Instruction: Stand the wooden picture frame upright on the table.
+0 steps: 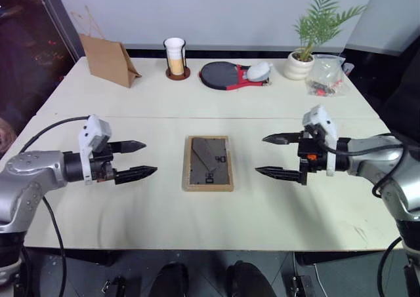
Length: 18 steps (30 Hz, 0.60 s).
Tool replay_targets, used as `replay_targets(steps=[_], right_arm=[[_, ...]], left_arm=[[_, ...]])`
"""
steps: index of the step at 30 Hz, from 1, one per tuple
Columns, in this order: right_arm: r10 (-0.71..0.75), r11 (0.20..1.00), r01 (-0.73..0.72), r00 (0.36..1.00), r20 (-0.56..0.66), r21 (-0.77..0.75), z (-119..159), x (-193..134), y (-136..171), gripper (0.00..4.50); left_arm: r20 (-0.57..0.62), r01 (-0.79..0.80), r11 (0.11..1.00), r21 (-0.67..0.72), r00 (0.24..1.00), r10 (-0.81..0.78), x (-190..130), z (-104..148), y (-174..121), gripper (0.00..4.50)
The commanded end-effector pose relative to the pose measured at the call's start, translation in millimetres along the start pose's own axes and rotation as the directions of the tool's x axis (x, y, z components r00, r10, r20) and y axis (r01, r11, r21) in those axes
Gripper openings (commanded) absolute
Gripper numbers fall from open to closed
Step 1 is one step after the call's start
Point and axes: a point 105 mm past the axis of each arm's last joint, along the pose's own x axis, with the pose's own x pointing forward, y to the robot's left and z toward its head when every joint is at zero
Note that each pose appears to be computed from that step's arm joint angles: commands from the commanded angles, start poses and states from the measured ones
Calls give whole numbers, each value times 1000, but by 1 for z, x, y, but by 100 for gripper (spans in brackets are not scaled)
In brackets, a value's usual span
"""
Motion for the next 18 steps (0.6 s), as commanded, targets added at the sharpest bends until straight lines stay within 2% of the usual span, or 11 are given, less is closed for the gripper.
replay_targets(steps=[1, 18], right_arm=[[-12, 999, 13, 1000, 18, -43, 9, -5, -3, 443], [-43, 994, 43, 999, 1, -97, 4, -7, -12, 443]], left_arm=[[36, 16, 999, 37, 999, -18, 2, 10, -3, 450], [53, 53, 998, 16, 997, -53, 15, 0, -6, 450]])
